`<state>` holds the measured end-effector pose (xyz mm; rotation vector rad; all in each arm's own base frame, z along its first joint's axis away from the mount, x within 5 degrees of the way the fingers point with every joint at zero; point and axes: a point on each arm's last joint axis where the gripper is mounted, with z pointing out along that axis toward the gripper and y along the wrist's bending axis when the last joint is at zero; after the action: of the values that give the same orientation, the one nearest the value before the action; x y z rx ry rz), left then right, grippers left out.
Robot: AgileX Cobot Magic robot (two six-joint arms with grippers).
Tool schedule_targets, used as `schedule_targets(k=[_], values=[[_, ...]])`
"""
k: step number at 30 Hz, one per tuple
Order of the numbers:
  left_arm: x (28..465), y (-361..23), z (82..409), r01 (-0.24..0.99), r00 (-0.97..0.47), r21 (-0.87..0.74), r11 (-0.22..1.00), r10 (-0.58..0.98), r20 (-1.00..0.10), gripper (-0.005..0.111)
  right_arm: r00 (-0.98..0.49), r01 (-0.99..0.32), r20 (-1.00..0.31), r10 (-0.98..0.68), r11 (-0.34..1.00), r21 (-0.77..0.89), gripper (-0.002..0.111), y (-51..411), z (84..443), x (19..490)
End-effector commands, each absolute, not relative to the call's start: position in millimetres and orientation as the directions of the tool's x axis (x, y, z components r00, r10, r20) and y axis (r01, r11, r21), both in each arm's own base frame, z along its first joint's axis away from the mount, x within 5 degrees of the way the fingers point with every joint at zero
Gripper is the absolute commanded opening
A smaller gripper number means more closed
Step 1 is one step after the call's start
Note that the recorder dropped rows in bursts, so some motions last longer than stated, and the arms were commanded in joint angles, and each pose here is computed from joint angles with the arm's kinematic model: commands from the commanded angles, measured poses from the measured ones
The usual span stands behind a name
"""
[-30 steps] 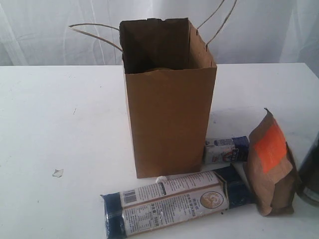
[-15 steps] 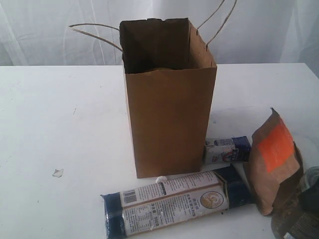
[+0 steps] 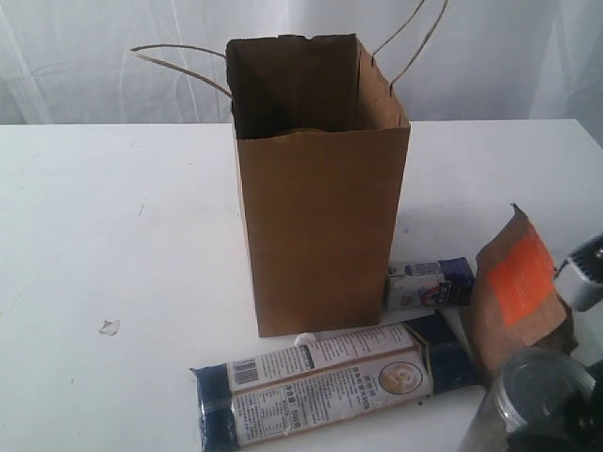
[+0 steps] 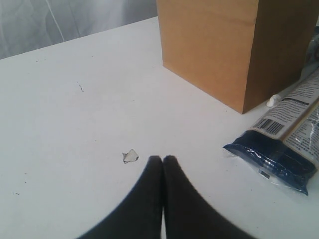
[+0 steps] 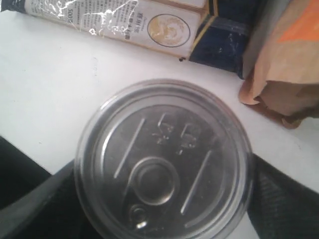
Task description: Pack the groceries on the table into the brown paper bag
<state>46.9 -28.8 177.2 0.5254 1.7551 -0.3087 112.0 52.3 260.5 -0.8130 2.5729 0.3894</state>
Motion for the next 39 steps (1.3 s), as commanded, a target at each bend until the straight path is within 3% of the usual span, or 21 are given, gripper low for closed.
schedule_targets(k=[1, 15, 26, 28, 34, 39], values=[[47, -29, 176, 0.502, -0.187, 0.063, 0.863, 0.179, -0.966, 0.0, -0.689, -0.66, -0.48, -0.544, 0.744, 0.105, 0.024, 61, 258, 116], [47, -29, 176, 0.502, -0.187, 0.063, 0.863, 0.179, -0.966, 0.0, -0.539, -0.803, -0.469, -0.7, 0.595, 0.037, 0.024, 100, 239, 131], [47, -29, 176, 0.502, -0.187, 0.063, 0.863, 0.179, -0.966, 0.0, -0.555, -0.806, -0.426, -0.714, 0.589, 0.062, 0.027, 99, 216, 122], [47, -29, 176, 0.502, -0.187, 0.063, 0.863, 0.179, -0.966, 0.0, -0.555, -0.806, -0.427, -0.714, 0.589, 0.061, 0.035, 100, 216, 122], [47, -29, 176, 0.502, -0.187, 0.063, 0.863, 0.179, -0.966, 0.0, -0.577, -0.789, -0.432, -0.693, 0.61, 0.075, 0.075, 100, 216, 122], [47, -29, 176, 0.502, -0.187, 0.063, 0.863, 0.179, -0.966, 0.0, -0.596, -0.778, -0.433, -0.676, 0.619, 0.104, 0.084, 102, 218, 122]])
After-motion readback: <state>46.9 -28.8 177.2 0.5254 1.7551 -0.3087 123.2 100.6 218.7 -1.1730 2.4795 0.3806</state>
